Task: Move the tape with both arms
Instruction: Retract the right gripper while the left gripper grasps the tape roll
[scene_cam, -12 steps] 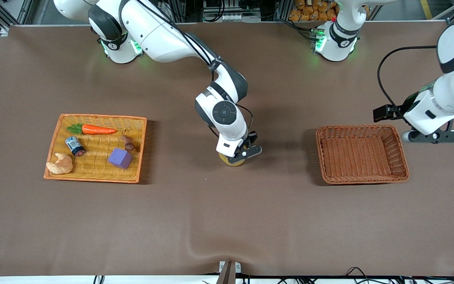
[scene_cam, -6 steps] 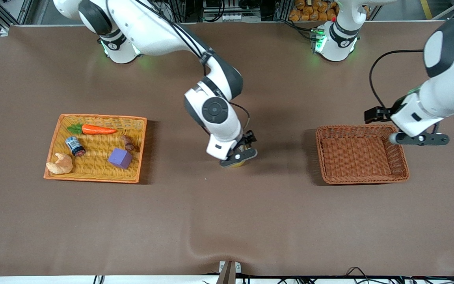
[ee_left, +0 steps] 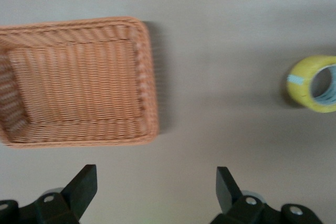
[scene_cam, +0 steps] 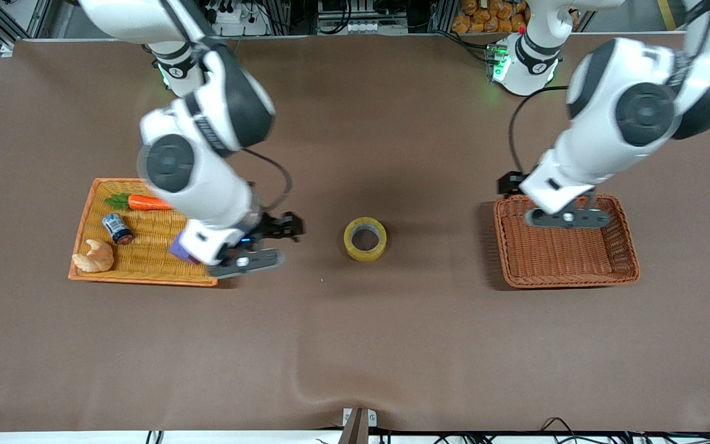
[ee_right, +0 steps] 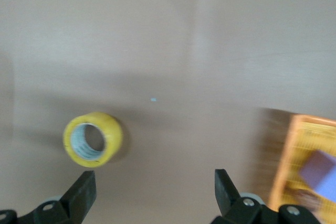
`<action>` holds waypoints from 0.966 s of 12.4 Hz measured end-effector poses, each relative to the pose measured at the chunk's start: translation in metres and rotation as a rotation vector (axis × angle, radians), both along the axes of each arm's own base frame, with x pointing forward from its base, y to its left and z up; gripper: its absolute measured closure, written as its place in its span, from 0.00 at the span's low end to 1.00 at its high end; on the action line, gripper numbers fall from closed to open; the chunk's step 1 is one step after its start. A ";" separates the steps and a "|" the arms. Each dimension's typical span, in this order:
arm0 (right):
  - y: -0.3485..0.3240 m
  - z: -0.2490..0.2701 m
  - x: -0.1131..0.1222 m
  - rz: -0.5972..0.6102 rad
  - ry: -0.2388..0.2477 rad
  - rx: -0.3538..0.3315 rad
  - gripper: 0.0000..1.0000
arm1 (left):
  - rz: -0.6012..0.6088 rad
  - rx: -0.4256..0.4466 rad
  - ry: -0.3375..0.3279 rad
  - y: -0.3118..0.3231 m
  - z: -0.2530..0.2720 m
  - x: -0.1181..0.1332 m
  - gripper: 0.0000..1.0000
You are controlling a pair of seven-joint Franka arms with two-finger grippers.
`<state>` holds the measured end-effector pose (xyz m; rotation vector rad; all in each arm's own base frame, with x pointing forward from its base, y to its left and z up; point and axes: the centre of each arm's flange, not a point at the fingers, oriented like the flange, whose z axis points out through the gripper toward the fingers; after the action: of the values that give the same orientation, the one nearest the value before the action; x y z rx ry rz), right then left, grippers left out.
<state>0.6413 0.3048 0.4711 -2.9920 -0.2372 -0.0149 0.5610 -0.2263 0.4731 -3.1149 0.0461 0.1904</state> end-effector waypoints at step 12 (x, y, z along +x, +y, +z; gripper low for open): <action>-0.239 0.145 -0.059 -0.145 0.093 -0.084 0.00 | 0.165 -0.068 -0.034 -0.217 -0.208 -0.009 0.00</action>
<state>0.5824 0.0655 0.6159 -3.0761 -0.0114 0.1212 0.5525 -0.4429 0.2647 -3.1884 -0.2092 0.1419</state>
